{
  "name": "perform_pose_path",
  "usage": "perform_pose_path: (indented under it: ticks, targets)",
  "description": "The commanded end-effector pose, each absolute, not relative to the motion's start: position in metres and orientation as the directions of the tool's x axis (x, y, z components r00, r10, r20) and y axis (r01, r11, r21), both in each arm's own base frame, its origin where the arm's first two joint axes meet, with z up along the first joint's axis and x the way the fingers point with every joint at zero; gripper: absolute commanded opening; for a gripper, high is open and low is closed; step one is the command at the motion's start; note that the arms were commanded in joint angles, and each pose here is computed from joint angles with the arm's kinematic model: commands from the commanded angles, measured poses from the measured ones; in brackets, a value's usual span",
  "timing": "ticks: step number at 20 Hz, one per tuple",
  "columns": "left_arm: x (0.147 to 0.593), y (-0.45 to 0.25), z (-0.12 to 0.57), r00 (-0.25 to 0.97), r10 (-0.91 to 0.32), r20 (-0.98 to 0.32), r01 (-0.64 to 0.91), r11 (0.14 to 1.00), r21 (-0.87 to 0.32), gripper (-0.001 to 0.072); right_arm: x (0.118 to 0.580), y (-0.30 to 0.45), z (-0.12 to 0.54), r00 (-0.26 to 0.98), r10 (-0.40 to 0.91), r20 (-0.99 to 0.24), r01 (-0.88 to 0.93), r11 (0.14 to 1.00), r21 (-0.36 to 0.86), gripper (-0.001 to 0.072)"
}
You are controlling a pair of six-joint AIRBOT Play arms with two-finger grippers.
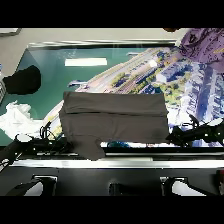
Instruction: Fold the clothes and pants, and hang the long-sleeved shirts on hangers.
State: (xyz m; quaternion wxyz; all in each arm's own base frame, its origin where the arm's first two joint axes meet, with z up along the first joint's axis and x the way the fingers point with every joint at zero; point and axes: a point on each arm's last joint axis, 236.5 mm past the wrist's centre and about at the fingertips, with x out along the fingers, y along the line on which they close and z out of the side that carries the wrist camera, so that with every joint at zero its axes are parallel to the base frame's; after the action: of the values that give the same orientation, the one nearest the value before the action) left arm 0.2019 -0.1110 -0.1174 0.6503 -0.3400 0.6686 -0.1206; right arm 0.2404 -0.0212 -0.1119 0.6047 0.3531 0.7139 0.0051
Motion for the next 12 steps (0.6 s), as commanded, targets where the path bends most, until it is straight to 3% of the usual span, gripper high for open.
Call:
perform_pose_path:
  ticks: [1, 7, 8, 9, 12]
  targets:
    - [0.203, -0.111, -0.117, 0.079, -0.611, -0.787, -0.300, 0.739, -0.604, 0.0019, 0.234, -0.013, -0.109, -0.046, 0.542, -0.839, 0.499, 0.740, 0.451, 0.0282]
    - [0.203, -0.111, -0.117, 0.079, -0.611, -0.787, -0.300, 0.739, -0.604, 0.0019, 0.244, -0.004, -0.103, -0.004, 0.582, -0.813, 0.517, 0.697, 0.497, 0.0251]
    - [0.203, -0.111, -0.117, 0.079, -0.611, -0.787, -0.300, 0.739, -0.604, 0.0019, 0.243, -0.003, -0.102, -0.006, 0.584, -0.812, 0.515, 0.698, 0.498, 0.0079]
    - [0.202, -0.111, -0.117, 0.078, -0.613, -0.787, -0.300, 0.738, -0.604, 0.0019, 0.243, -0.003, -0.102, -0.007, 0.584, -0.811, 0.512, 0.699, 0.499, 0.0033]
    - [0.204, -0.106, -0.106, 0.056, -0.605, -0.794, -0.268, 0.757, -0.596, 0.0017, 0.242, -0.007, -0.096, -0.002, 0.563, -0.826, 0.503, 0.715, 0.486, 0.0032]
